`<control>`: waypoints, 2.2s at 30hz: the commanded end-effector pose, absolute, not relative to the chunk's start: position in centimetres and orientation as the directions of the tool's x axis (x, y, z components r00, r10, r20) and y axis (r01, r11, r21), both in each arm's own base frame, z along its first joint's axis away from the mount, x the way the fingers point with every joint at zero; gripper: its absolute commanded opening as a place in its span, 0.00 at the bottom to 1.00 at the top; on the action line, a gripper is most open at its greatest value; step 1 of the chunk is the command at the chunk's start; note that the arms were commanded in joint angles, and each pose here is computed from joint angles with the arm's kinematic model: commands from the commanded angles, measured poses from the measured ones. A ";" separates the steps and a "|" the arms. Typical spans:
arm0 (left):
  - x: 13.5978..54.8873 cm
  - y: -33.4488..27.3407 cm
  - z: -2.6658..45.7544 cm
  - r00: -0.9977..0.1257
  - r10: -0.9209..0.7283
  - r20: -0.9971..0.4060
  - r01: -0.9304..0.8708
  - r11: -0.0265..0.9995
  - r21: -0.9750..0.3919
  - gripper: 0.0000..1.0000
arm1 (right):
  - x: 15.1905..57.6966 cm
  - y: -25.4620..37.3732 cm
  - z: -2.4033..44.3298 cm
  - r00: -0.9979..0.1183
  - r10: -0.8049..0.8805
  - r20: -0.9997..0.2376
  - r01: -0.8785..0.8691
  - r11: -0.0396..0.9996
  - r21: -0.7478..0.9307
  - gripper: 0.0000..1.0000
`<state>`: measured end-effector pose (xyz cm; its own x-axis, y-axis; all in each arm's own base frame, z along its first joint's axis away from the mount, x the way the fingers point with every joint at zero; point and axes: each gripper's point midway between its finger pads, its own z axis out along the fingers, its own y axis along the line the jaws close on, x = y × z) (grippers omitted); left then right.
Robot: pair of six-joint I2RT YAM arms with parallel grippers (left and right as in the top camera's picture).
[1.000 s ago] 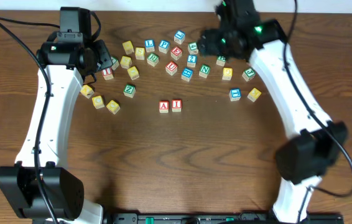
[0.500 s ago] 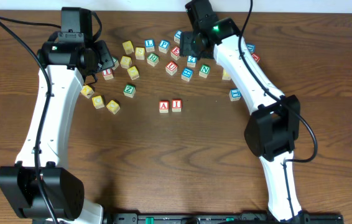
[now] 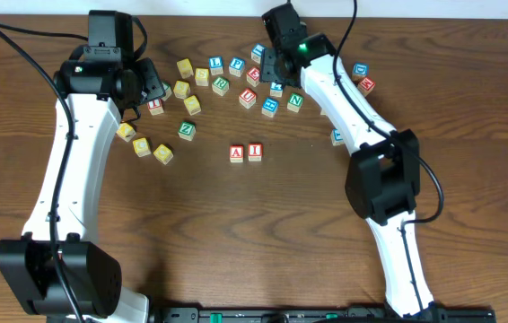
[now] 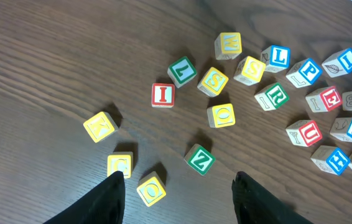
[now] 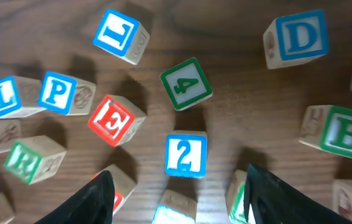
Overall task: Spell out AI2
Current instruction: 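Move the right gripper over the blue 2 block at the pile's right, then lower the right gripper and close on the blue 2 block, then carry the blue 2 block right of the I block and release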
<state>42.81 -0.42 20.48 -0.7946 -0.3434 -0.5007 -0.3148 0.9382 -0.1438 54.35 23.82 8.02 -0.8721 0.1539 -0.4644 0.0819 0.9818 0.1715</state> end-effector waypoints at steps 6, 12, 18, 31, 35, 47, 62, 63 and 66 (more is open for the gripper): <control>43.0 -0.4 21.2 -0.788 -0.337 -0.516 -0.309 0.940 -0.142 0.55 | 55.2 24.0 5.6 -0.868 0.183 -0.461 0.119 0.979 0.165 0.63; 43.0 -0.4 21.2 -0.788 -0.337 -0.516 -0.309 0.940 -0.142 0.55 | 55.4 24.1 3.9 -0.874 0.181 -0.452 0.122 0.980 0.158 0.62; 43.0 -0.4 21.2 -0.788 -0.337 -0.516 -0.309 0.940 -0.142 0.55 | 55.4 24.1 2.6 -0.878 0.182 -0.442 0.127 0.980 0.152 0.61; 43.0 -0.4 21.1 -0.788 -0.337 -0.515 -0.309 0.940 -0.142 0.55 | 55.8 24.2 1.5 -0.874 0.202 -0.443 0.143 0.976 0.164 0.48; 43.0 -0.4 21.1 -0.788 -0.337 -0.515 -0.310 0.940 -0.142 0.55 | 55.8 24.0 1.4 -0.872 0.202 -0.447 0.147 0.977 0.155 0.47; 43.0 -0.4 21.1 -0.788 -0.337 -0.516 -0.309 0.940 -0.142 0.55 | 56.0 23.8 1.5 -0.877 0.108 -0.467 0.069 0.993 0.101 0.32; 43.0 -0.4 21.1 -0.788 -0.337 -0.516 -0.309 0.940 -0.142 0.55 | 56.2 24.0 6.0 -0.852 0.021 -0.522 -0.026 0.996 0.082 0.25; 43.0 -0.4 21.2 -0.787 -0.337 -0.516 -0.310 0.940 -0.142 0.55 | 56.2 24.1 7.1 -0.844 0.025 -0.536 -0.027 0.996 0.089 0.25; 43.0 -0.4 21.2 -0.787 -0.337 -0.517 -0.309 0.940 -0.142 0.55 | 56.2 24.0 10.4 -0.820 0.036 -0.571 -0.031 0.994 0.108 0.23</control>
